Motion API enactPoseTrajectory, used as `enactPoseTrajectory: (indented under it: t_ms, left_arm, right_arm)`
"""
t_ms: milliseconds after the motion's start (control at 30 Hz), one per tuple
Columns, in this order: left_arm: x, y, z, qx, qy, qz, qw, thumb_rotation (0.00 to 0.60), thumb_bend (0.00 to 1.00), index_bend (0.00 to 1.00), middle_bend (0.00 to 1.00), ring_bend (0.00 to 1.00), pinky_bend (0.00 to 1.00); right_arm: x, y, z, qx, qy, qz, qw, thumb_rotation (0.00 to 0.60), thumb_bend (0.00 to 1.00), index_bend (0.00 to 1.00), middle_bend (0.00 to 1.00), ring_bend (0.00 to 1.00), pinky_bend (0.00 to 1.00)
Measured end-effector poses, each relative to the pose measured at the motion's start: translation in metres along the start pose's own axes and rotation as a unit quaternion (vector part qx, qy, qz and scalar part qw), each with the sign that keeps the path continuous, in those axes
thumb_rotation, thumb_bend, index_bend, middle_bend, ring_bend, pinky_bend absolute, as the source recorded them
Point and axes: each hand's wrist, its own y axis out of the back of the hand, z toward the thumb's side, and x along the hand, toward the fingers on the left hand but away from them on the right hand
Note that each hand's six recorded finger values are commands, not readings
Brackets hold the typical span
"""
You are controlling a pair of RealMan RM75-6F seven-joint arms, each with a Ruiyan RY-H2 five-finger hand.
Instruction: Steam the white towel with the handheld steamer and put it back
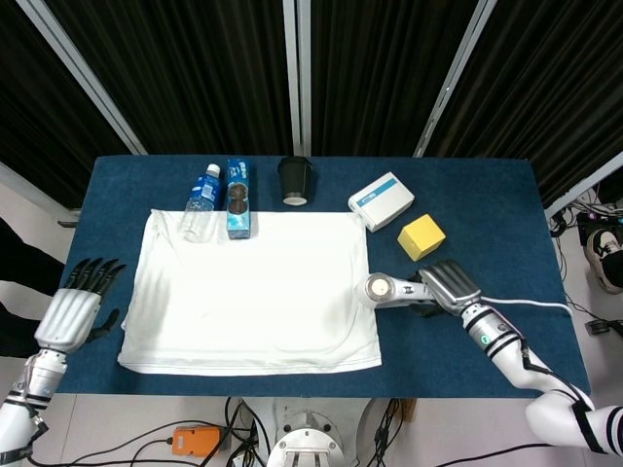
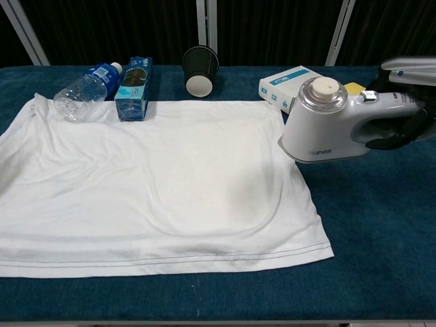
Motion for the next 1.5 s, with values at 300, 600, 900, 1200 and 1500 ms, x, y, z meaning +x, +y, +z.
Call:
enactPoseTrajectory:
  t_ms: [300,600,900,1200,1500]
  left_arm:
    - [0.052,-0.032,0.072,-0.020,-0.115,-0.058,0.9914,0.593,0.50,0.09,0.09,0.00,0.00]
    - [0.067,-0.062,0.125,-0.027,-0.178,-0.098,0.9788,0.447,0.50,0.09,0.09,0.00,0.00]
    - [0.067,-0.086,0.130,-0.017,-0.172,-0.147,0.9740,0.303,0.50,0.09,0.09,0.00,0.00]
    - [0.063,-0.097,0.127,-0.013,-0.158,-0.172,0.9722,0.261,0.50,0.09,0.09,0.00,0.00]
    - [0.062,-0.100,0.130,-0.008,-0.161,-0.178,0.9706,0.258,0.50,0.09,0.09,0.00,0.00]
  right_arm:
    - [-0.028,0.023,0.036,0.015,0.042,0.022,0.9987,0.600,0.44,1.00,0.93,0.97,0.68]
    - [-0.052,0.022,0.051,0.006,0.040,0.023,0.9989,0.600,0.44,1.00,0.94,0.97,0.69]
    - [-0.083,0.007,0.065,0.001,0.032,0.017,0.9993,0.600,0.44,1.00,0.94,0.97,0.69]
    - [-0.109,-0.023,0.086,0.013,0.041,0.039,0.9983,0.600,0.44,1.00,0.94,0.97,0.69]
    - [-0.114,-0.052,0.105,0.042,0.062,0.068,0.9948,0.600,0.44,1.00,0.94,0.97,0.69]
